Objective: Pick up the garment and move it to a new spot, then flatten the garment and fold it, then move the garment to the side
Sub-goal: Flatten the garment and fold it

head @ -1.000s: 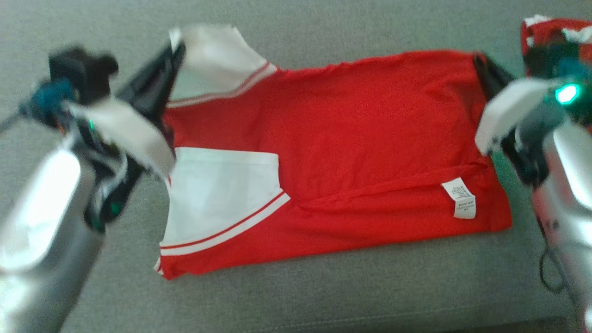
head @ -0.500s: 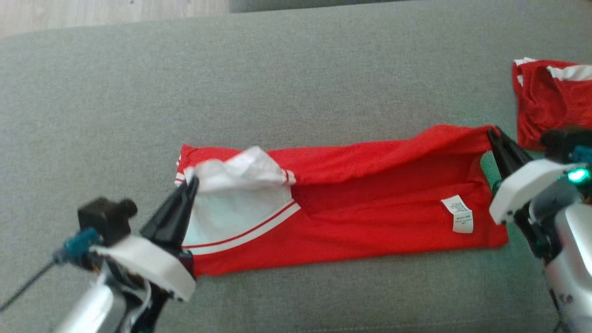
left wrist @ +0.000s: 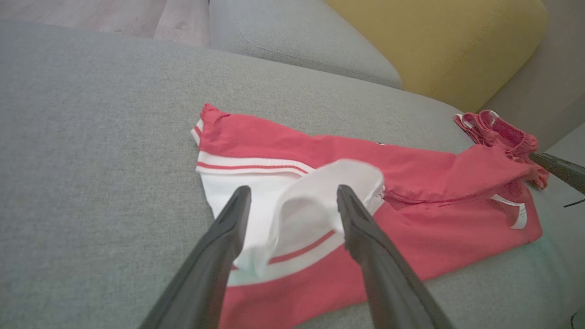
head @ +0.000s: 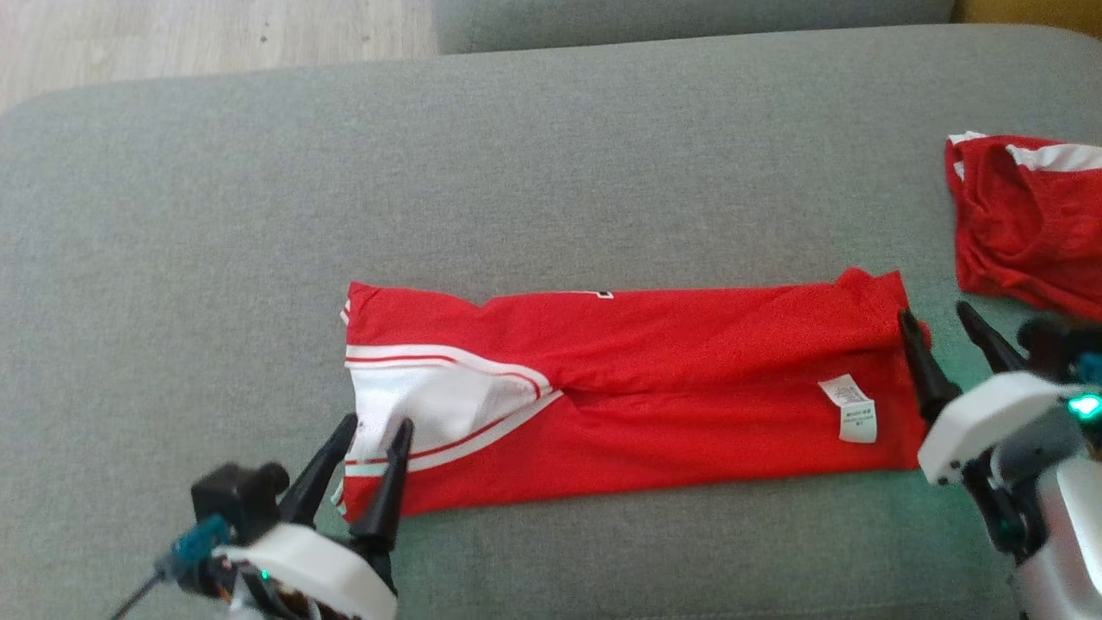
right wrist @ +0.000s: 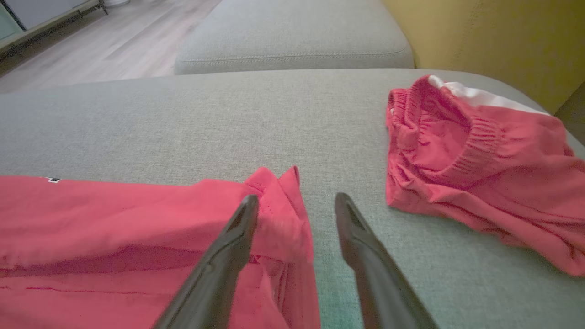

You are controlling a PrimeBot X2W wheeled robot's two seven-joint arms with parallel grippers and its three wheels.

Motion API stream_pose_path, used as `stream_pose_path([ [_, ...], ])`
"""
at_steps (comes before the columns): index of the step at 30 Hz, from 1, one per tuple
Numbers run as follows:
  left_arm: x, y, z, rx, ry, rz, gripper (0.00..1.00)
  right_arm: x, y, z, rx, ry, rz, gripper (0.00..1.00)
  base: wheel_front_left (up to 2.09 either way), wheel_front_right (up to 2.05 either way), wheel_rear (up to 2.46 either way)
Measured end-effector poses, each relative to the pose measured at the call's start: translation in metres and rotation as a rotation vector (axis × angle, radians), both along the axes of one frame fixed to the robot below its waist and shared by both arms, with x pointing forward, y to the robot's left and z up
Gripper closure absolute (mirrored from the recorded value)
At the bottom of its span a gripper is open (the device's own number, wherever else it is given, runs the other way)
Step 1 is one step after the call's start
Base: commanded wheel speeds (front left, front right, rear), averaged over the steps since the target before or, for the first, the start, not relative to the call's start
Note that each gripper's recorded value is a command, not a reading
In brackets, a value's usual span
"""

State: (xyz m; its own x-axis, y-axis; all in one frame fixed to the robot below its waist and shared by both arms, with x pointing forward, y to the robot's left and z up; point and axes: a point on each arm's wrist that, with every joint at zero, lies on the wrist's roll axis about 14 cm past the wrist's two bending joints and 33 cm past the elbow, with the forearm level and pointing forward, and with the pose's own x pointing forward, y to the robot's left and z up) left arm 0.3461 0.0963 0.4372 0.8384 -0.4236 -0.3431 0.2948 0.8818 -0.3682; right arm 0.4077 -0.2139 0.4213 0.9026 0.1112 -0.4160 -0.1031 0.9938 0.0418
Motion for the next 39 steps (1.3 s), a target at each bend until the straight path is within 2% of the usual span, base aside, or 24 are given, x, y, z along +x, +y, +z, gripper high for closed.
stream_pose_path([
  [4,-0.010,0.002,0.002,-0.020,-0.021,0.047,0.00,-0.014,-0.010,0.003,0.021,-0.023,-0.060,0.00,0.00,0.00,0.00],
  [10,-0.006,0.018,0.027,-0.015,-0.139,0.154,0.00,-0.027,-0.024,0.016,0.042,-0.070,-0.144,0.00,0.00,0.00,0.00],
  [15,-0.002,0.034,0.039,0.018,-0.202,0.233,0.00,-0.024,-0.022,0.022,0.045,-0.064,-0.151,0.00,0.00,0.00,0.00],
  [24,-0.003,0.057,0.037,0.049,-0.213,0.331,0.00,-0.001,0.006,-0.004,0.028,0.099,-0.067,0.00,0.00,0.00,0.00],
  [31,-0.010,0.075,0.036,0.072,-0.212,0.394,0.00,-0.017,0.005,-0.054,-0.020,0.303,-0.044,0.00,0.00,0.00,0.00],
  [34,-0.011,0.079,0.037,0.081,-0.219,0.402,0.00,-0.019,0.010,-0.058,-0.006,0.329,-0.036,0.00,0.00,0.00,0.00],
  [35,-0.012,0.079,0.037,0.082,-0.220,0.404,0.00,-0.019,0.013,-0.059,0.002,0.335,-0.031,0.18,0.00,0.00,0.00],
  [36,-0.012,0.080,0.038,0.082,-0.222,0.406,0.00,-0.020,0.016,-0.059,0.009,0.337,-0.026,0.46,0.00,0.00,0.00],
  [37,-0.013,0.080,0.038,0.083,-0.223,0.407,0.00,-0.020,0.018,-0.059,0.015,0.338,-0.019,0.64,0.00,0.00,0.00],
  [39,-0.013,0.080,0.039,0.083,-0.227,0.407,0.00,-0.021,0.022,-0.059,0.025,0.341,-0.012,0.88,0.00,0.00,0.00],
])
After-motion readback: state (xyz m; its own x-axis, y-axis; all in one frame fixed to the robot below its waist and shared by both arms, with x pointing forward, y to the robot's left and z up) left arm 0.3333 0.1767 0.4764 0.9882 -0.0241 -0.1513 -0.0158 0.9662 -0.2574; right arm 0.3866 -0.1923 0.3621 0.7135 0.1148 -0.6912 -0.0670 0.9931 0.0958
